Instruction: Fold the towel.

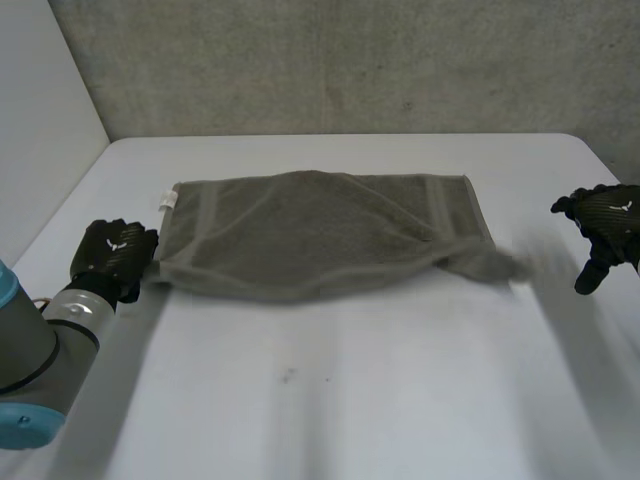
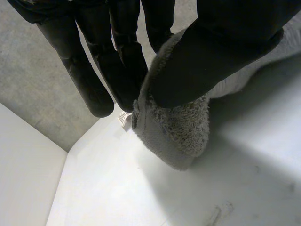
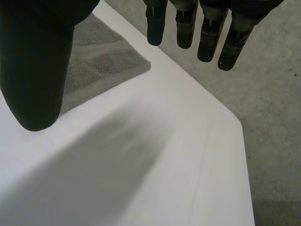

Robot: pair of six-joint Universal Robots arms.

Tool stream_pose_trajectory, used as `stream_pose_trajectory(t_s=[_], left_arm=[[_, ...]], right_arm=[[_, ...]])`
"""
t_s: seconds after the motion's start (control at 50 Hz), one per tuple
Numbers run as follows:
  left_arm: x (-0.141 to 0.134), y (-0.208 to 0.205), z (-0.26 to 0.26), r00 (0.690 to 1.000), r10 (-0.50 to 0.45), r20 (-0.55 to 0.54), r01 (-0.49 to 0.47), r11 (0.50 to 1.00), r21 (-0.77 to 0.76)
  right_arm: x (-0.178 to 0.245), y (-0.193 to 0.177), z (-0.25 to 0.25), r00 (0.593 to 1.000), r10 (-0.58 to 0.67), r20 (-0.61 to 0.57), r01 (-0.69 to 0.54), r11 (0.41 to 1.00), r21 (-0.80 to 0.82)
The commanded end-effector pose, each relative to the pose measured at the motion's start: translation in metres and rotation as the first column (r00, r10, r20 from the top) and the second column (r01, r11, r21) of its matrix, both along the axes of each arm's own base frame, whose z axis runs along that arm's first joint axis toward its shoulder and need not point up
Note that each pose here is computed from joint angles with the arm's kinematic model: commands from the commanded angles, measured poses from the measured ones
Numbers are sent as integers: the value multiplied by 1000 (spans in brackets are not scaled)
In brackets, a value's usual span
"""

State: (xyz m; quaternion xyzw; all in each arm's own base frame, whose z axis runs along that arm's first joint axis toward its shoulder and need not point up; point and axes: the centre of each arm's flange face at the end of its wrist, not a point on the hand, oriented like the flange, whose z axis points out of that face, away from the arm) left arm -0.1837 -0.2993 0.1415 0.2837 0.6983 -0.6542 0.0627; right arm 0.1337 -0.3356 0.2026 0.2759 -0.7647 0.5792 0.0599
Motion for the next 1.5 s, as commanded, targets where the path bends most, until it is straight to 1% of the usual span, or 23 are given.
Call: stream_pose_trajectory(t_s=[0.02,0.16,0.22,0.26,0.32,0.38,0.42,0.44,0.48,0.5,0.56,0.6,0.64,0.7,0.74,0.84,0.92,0.96,0.98,1.02,1.12,1.34,1.5], left_arm=[[0,1,-1,1000,-1,0,1,1000,3],[0,1,-1,1000,-1,0,1,1000,3],[-1,1,0,1000,-3,0,3,1000,3],[-1,1,0,1000,-4,0,4,1000,1],[-1,1,0,1000,-4,0,4,1000,1],[-2,1,0,1000,-4,2,4,1000,2],[-1,1,0,1000,-3,2,3,1000,1],[-1,1,0,1000,-3,2,3,1000,1],[-1,1,1,1000,-1,1,1,1000,-4],[0,0,2,1000,-1,1,1,1000,-5],[0,0,4,1000,0,0,0,1000,-13],[0,0,5,1000,2,0,-2,1000,-16],[0,0,6,1000,2,-1,-2,1000,-19],[0,0,7,1000,2,-1,-2,1000,-24],[0,0,8,1000,2,-3,-2,1000,-26],[0,0,8,1000,2,-3,-2,1000,-25],[0,0,8,1000,2,-3,-2,1000,-25],[0,0,9,1000,2,-2,-2,1000,-27],[0,0,9,1000,2,-2,-2,1000,-27],[1,-1,9,1000,3,-3,-3,1000,-26],[1,-1,9,1000,3,-3,-3,1000,-28],[1,-1,9,1000,3,-3,-3,1000,-28],[0,0,8,1000,3,-1,-3,1000,-25]], right_arm=[[1,2,-2,1000,-1,6,1,1000,15],[-4,-4,3,999,-13,30,14,1000,-18],[-2,-1,1,999,3,43,-3,1000,3],[3,7,-6,998,30,60,-33,998,53],[7,14,-11,995,54,79,-61,995,85],[12,18,-15,992,72,100,-82,992,99],[22,23,-26,981,108,161,-131,982,139],[22,23,-26,981,108,162,-131,982,140],[30,26,-44,967,116,228,-165,964,210],[30,26,-44,967,116,229,-166,964,210],[40,31,-55,953,114,282,-188,949,254],[47,33,-58,945,119,306,-203,945,258],[59,35,-59,926,133,353,-225,946,234],[64,35,-59,917,140,372,-232,949,213],[76,38,-61,899,164,405,-259,947,189],[95,41,-73,890,218,400,-307,936,172],[99,38,-81,894,225,388,-306,938,162],[98,31,-88,909,200,364,-272,950,156],[98,31,-88,909,200,364,-271,950,156],[94,26,-87,932,175,319,-227,964,135],[88,19,-81,949,161,272,-194,976,100],[79,21,-65,952,141,271,-172,980,95],[76,24,-70,953,131,272,-172,976,131]])
